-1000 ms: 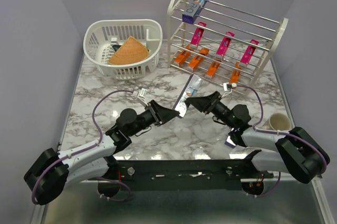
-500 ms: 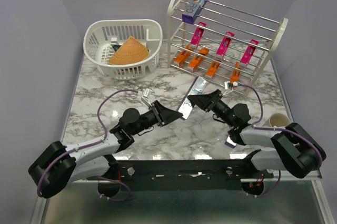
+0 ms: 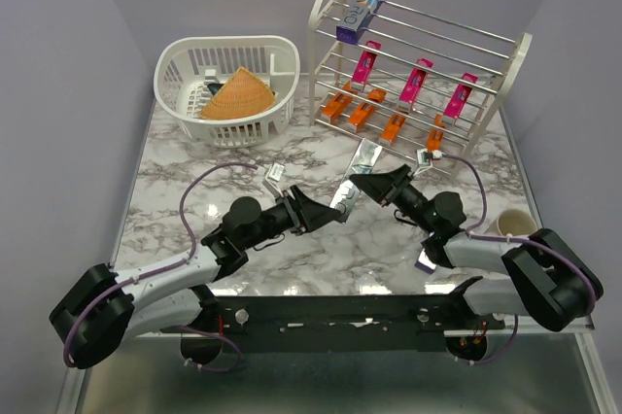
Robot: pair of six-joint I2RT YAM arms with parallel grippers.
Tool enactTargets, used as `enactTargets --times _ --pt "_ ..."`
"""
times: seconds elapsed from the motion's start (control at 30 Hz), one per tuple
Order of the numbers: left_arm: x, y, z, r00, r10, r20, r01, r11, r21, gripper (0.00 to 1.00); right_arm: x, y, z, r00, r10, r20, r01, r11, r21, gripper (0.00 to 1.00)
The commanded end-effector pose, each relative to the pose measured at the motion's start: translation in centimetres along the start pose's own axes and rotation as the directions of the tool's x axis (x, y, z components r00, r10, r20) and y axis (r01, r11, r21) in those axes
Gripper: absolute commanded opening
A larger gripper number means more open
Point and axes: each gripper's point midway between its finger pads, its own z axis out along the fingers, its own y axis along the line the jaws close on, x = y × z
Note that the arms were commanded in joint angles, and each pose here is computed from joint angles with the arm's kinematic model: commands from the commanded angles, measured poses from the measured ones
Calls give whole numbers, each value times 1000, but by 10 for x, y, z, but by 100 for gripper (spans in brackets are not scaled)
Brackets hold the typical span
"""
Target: Place and organize the toothpastes onto the shelf
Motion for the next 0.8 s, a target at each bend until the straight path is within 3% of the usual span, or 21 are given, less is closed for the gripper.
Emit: enactTargets --times 0.0,0.1,0.3,0.67,0.77 --pt "-18 5 -5 977 211 34 -206 972 -114 91 -8 2 -5 998 -51 27 51 999 17 49" --pt "-33 12 -13 936 346 56 -328 921 -208 99 -9 -2 -6 999 -42 25 41 997 67 49" --pt "-34 9 -15 823 566 36 -527 787 -321 99 -12 -8 -11 999 -32 33 27 990 136 47" --pt "-10 12 0 638 769 -39 -697 556 -453 99 -17 -12 -20 998 3 60 -15 978 210 47" --pt "-1 9 8 623 781 -37 -712 547 -440 99 -19 -11 -22 998 -3 68 -12 977 211 47"
